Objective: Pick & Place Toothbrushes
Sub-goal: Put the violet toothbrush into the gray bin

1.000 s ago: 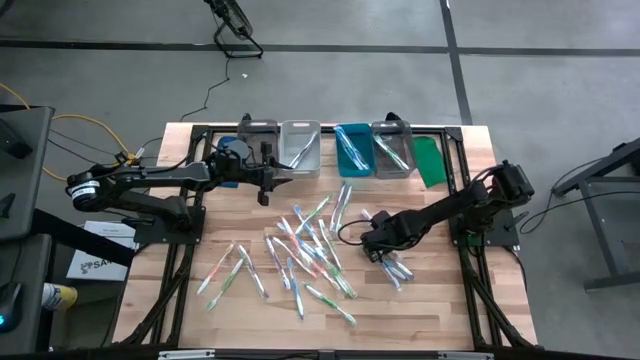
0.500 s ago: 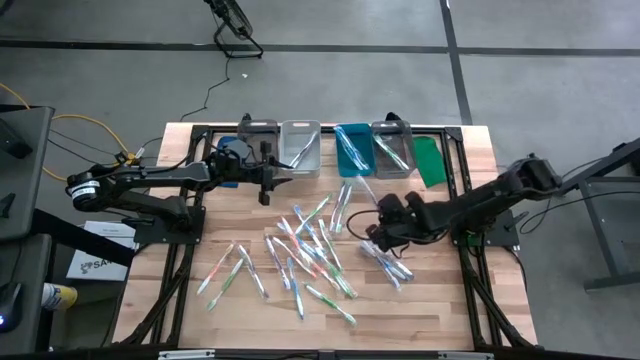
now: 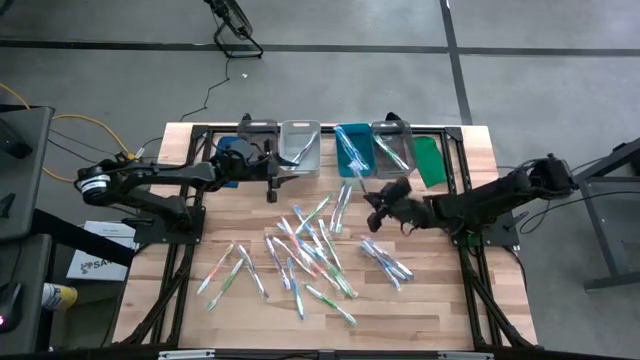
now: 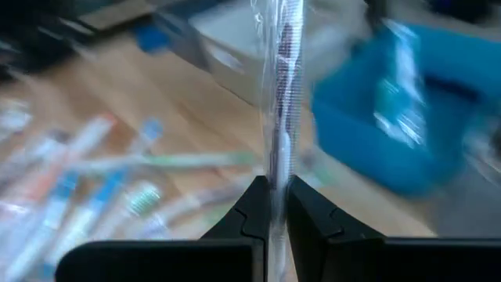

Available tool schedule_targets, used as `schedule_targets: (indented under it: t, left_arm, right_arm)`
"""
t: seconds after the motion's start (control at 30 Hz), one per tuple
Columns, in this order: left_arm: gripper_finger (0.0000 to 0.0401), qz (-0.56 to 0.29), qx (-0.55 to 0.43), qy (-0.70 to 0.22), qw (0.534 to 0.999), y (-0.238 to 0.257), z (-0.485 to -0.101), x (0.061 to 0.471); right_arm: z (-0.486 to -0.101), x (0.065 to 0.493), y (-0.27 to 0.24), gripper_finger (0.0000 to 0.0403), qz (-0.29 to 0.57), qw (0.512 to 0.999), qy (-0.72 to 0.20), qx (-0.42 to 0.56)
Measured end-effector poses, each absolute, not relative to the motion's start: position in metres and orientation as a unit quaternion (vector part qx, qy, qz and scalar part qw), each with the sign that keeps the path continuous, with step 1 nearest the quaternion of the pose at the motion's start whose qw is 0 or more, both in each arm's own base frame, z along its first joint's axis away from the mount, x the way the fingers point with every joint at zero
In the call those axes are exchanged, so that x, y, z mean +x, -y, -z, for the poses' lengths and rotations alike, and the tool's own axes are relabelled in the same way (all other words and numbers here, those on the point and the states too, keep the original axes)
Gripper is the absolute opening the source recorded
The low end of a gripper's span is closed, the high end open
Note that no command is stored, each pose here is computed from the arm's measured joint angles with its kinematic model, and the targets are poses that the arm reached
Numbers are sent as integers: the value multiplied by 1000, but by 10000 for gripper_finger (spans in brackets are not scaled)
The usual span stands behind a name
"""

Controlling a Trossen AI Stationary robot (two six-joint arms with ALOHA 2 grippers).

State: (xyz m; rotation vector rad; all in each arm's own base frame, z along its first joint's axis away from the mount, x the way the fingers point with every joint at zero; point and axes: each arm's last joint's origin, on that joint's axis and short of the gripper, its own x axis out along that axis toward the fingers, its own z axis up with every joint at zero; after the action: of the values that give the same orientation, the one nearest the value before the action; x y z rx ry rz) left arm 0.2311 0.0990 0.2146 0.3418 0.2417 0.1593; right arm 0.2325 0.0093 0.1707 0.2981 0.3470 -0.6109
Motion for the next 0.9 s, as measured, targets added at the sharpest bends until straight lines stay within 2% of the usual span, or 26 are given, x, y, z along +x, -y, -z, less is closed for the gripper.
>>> schedule_targets:
  t: [0.13, 0.27, 0.4, 0.63, 0.9]
  left_arm:
    - [147, -40, 132, -91, 986, -102, -213, 243]
    - [147, 6, 108, -45, 993, -102, -219, 260]
    - [147, 20, 109, -19, 994, -100, -230, 278]
    - [147, 34, 133, -2, 991, -103, -244, 303]
    - [147, 46, 124, 1, 991, -107, -245, 315]
  right_arm:
    - [-178, 239, 9, 17, 241, 960, -100, 105]
    - [-182, 247, 24, 17, 198, 977, -60, 56]
    - [-178, 255, 35, 17, 171, 984, -28, 47]
    - [-164, 270, 43, 17, 158, 987, 3, 40]
    - [-159, 296, 44, 17, 151, 988, -10, 13]
